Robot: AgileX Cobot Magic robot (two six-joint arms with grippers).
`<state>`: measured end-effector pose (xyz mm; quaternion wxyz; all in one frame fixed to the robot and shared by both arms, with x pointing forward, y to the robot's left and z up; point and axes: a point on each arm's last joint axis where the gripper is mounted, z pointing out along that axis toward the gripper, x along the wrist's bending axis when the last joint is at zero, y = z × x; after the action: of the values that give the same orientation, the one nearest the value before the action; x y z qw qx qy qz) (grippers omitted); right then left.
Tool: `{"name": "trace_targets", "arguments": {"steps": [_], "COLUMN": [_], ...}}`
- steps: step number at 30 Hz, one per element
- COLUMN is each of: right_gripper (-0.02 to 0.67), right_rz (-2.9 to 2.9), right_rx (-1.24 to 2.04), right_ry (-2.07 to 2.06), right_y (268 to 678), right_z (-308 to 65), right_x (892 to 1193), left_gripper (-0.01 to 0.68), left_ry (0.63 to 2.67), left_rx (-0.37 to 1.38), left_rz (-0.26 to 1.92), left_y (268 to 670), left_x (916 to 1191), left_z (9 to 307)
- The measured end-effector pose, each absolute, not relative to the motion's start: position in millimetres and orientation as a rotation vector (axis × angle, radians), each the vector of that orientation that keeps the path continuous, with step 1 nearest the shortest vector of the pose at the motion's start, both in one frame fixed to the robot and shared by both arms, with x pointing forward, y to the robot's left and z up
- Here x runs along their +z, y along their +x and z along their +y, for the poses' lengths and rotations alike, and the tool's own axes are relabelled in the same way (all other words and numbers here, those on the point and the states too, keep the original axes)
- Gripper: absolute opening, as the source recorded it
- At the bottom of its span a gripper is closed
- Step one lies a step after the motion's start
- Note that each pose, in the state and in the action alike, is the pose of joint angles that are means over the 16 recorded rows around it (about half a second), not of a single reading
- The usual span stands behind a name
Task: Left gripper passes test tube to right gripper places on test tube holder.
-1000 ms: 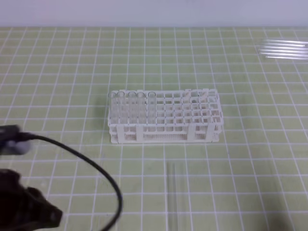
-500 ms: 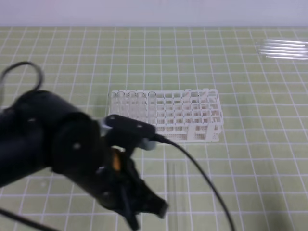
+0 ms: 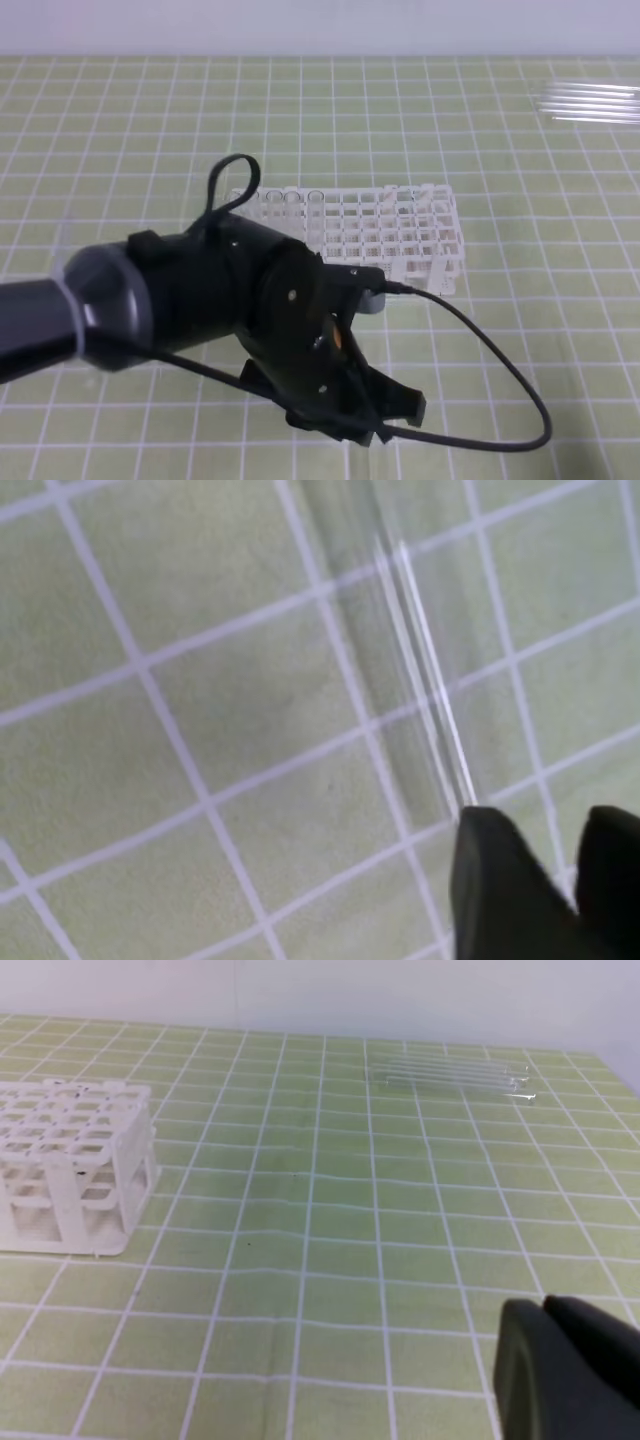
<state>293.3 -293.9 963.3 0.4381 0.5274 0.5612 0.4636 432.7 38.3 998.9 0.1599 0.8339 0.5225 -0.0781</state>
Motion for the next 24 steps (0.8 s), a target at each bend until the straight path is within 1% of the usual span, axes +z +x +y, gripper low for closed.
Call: {"name": "trace_targets", "arguments": {"steps": [4,7,9,17,24], "right_gripper": [-0.017,-0.017,-0.017,-0.017,-0.017], "right_rz": [1.395,1.395,1.395,1.395,1.395], "right_rx": [1.153,1.153,1.153,1.153,1.153], "right_ry": [1.311,1.311,1.311,1.311,1.311], "right_y": [293,293,293,293,293], "right_z": [-294,-294,-294,-294,-294], "right_x": [963,963,963,963,963], "left_gripper": [0.253,0.293,0.307,0.289,0.3], "left_ry": [2.386,2.399,2.406,2.433,2.482], "left_rx": [-0.242,-0.246,-0.247,-0.247,-0.24], "left_rz": [1.507,1.51,1.51,1.504,1.495], "left_y": [434,433,432,430,431], "left_x": [990,985,982,972,965], "left_z": [33,30,27,18,11]}}
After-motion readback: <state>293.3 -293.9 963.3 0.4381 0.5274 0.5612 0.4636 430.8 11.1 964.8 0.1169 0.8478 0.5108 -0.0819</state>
